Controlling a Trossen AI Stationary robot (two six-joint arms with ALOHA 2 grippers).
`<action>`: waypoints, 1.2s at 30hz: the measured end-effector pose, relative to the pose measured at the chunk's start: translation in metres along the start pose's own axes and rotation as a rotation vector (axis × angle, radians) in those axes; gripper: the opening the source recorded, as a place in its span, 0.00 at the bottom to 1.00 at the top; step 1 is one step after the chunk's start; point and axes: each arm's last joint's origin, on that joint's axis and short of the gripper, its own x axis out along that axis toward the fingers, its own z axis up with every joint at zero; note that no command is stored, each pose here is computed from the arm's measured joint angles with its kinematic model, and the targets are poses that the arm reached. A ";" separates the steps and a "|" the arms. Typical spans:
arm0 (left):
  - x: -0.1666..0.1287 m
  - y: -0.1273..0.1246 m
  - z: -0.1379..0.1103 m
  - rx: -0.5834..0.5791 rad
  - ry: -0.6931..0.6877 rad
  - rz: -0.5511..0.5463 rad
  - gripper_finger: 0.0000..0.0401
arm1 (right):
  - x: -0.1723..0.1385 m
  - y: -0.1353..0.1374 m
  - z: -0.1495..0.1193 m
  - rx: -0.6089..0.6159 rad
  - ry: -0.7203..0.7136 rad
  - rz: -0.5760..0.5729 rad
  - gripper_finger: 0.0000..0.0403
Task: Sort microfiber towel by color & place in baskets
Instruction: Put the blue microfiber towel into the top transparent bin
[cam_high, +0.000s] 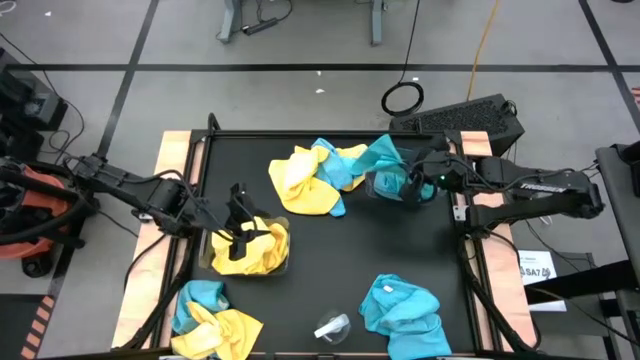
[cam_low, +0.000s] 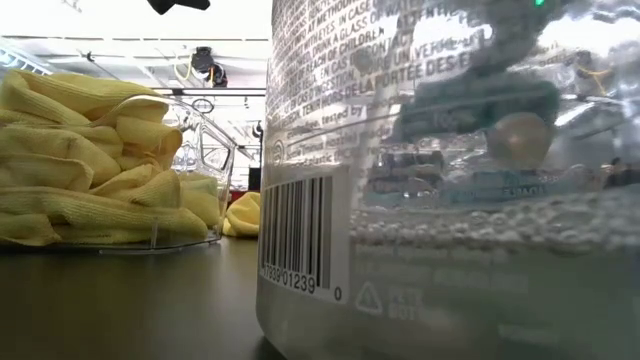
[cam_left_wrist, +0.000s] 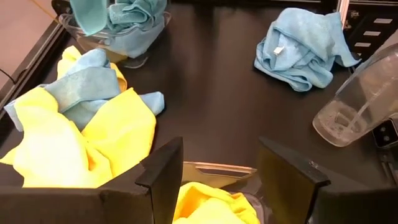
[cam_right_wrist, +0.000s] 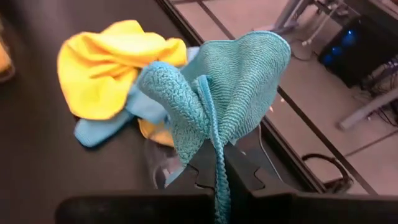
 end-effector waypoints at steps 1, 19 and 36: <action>0.000 0.000 0.000 0.001 0.000 0.002 0.51 | 0.000 -0.001 -0.001 -0.002 0.010 -0.005 0.00; 0.001 0.000 0.004 0.017 -0.042 0.011 0.51 | 0.003 -0.012 -0.015 -0.047 0.163 -0.063 0.00; 0.023 0.000 0.015 0.059 -0.084 0.051 0.51 | 0.001 -0.015 -0.025 -0.104 0.265 -0.075 0.00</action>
